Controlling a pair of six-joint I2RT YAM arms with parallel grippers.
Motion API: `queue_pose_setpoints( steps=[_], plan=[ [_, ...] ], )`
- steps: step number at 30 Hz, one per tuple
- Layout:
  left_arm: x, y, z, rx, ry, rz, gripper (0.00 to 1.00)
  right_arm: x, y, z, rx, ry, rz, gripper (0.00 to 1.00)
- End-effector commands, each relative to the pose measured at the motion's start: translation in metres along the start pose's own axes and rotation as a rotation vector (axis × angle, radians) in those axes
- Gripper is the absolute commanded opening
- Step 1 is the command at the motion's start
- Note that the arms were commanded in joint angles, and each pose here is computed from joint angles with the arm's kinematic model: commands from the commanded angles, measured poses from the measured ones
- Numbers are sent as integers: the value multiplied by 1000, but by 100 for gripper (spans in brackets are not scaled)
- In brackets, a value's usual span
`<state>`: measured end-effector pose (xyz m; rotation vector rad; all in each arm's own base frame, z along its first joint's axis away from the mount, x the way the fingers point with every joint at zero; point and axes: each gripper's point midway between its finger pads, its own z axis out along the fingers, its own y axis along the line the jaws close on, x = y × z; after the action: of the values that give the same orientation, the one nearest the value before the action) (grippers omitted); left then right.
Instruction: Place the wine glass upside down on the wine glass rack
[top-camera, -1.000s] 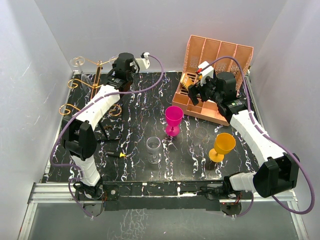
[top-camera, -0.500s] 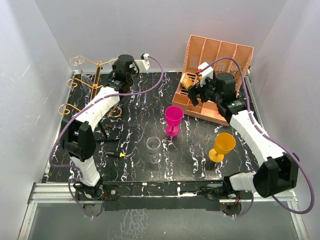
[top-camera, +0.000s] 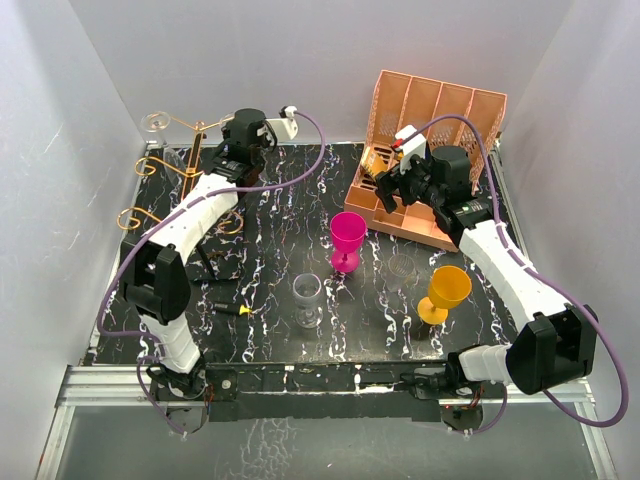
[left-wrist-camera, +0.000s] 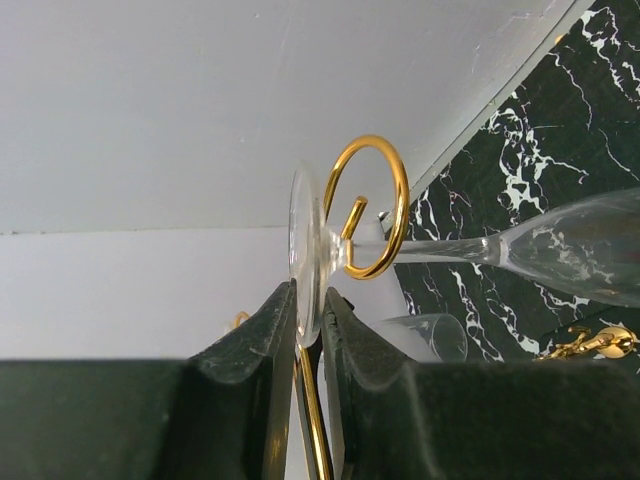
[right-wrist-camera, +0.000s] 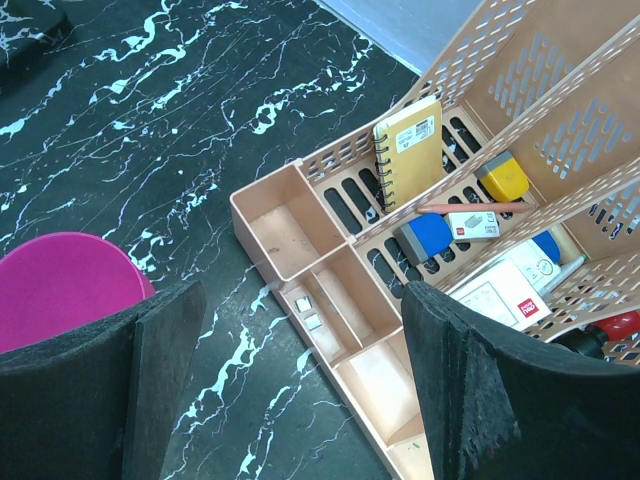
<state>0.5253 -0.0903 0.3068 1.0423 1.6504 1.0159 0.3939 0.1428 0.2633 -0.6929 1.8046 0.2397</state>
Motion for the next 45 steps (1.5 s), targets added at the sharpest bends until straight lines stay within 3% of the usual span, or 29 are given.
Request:
queue_pose_setpoints(
  steps=[1, 32, 45],
  plan=[
    [17, 39, -26, -77, 30, -46, 18, -16, -6, 1, 17, -67, -21, 86],
    [29, 61, -52, -119, 44, -53, 23, -16, -6, 0, 11, -70, -19, 86],
    [33, 70, -73, -71, 25, -192, 24, -14, -5, 1, -1, -64, -13, 87]
  ],
)
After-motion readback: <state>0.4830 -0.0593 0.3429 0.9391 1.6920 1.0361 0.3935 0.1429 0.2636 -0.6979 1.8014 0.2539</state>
